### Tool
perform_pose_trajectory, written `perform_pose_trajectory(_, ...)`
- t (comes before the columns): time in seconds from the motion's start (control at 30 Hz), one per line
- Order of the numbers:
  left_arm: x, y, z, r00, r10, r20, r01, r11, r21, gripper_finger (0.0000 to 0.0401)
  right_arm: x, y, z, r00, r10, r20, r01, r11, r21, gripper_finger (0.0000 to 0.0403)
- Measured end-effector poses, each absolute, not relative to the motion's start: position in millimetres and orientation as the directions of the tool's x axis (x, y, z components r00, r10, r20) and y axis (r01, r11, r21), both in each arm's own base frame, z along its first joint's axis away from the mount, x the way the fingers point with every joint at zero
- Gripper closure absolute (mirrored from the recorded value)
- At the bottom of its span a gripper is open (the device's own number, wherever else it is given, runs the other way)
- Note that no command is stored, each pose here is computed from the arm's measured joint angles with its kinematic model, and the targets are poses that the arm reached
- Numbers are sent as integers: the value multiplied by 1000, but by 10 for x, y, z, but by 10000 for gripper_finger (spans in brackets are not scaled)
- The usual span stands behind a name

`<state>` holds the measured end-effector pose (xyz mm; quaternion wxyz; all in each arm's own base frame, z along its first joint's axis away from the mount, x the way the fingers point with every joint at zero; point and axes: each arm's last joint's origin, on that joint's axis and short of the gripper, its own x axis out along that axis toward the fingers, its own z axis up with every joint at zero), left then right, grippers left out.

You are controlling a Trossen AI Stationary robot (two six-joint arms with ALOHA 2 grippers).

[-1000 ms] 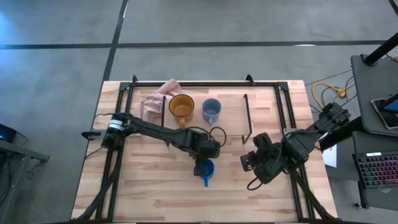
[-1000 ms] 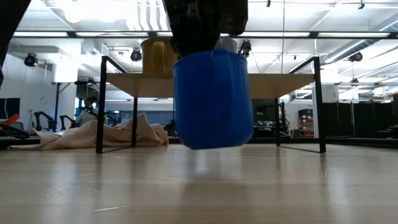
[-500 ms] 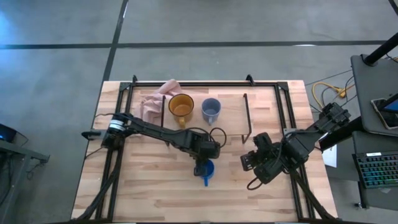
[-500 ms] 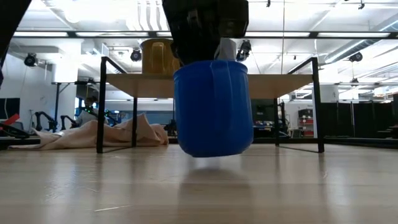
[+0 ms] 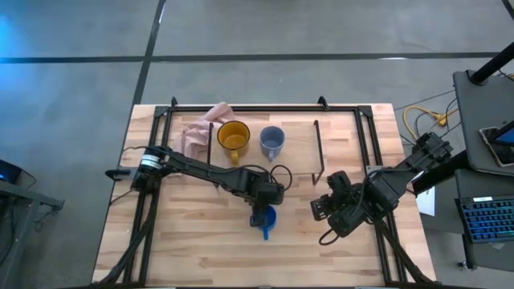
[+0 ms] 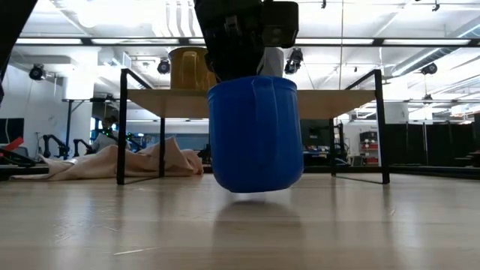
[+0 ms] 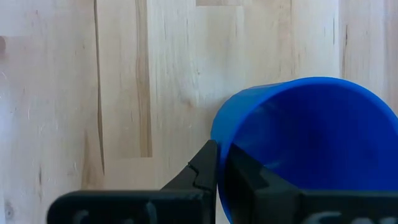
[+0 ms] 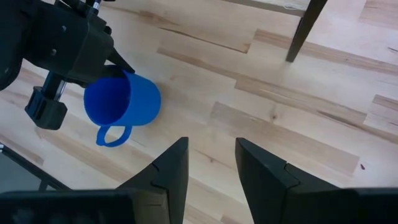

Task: Stack small to large cups/mugs on shelf
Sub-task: Put the blue mug on the shelf

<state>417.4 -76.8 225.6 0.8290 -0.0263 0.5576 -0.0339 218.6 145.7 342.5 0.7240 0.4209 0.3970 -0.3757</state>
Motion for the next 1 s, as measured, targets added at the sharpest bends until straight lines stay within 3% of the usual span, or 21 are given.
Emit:
perform_pose_trajectory(0.63, 4140, -881, 2232, 366, -83, -927, 22, 997, -80, 399, 2187, 1460, 3424, 400, -201, -894, 878, 362, 312, 277)
perform_pose_trajectory(1.0, 4148, -910, 2250, 382, -70, -921, 19, 997, -68, 338, 2186, 1460, 3424, 399, -200, -895, 876, 372, 307, 277)
